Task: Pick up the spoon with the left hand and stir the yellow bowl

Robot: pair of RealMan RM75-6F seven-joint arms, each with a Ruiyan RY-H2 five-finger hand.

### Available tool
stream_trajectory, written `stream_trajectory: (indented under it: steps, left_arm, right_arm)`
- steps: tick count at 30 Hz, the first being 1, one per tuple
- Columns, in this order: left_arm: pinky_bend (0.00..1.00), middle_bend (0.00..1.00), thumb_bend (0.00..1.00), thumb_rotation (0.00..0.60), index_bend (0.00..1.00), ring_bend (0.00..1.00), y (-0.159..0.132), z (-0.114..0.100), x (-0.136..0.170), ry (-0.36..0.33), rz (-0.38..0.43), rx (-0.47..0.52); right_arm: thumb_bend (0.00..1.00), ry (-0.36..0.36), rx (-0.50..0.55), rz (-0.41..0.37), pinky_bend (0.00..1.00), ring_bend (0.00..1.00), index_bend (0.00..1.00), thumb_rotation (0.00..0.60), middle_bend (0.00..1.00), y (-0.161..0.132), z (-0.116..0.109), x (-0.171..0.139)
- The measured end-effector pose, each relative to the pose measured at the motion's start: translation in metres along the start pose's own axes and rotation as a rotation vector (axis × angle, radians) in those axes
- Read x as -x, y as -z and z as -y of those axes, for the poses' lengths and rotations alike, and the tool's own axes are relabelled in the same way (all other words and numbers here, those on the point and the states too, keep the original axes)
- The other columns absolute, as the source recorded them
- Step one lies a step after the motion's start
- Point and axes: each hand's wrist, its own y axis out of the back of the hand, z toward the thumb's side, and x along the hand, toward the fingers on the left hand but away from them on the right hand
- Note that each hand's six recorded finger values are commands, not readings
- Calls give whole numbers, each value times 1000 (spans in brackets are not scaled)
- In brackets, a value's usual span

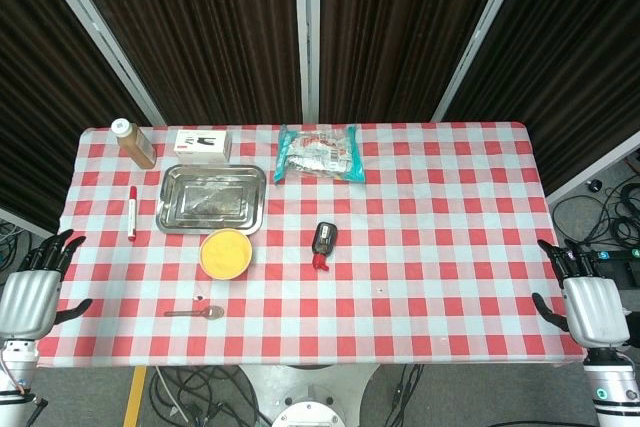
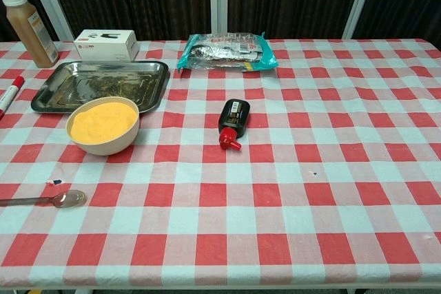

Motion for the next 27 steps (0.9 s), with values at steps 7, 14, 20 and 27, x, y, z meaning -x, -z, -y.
stream_trajectory:
  steps: [7,14,20,27]
  left_arm:
    - [220,182,41,600,191,137,2,-1,4,-22,-5,8]
    - [229,190,41,600,234,151,0,0,5,-4,20,40]
    - [329,347,92,600,320,279,-12,8,-2,36,82,69]
    - [637,527,221,600,429,520,-43,30,-11,126,210,82]
  right_arm:
    - [223,22,5,-5,207,86,115,600,230,-2,-6,-2]
    - [223,52,9,3,207,87,115,600,236,1,-13,-8]
    - [224,80,6,3,207,89,115,600,256,1,-21,-11]
    - [223,82,6,1,205,94,115,600,287,-1,-22,-11]
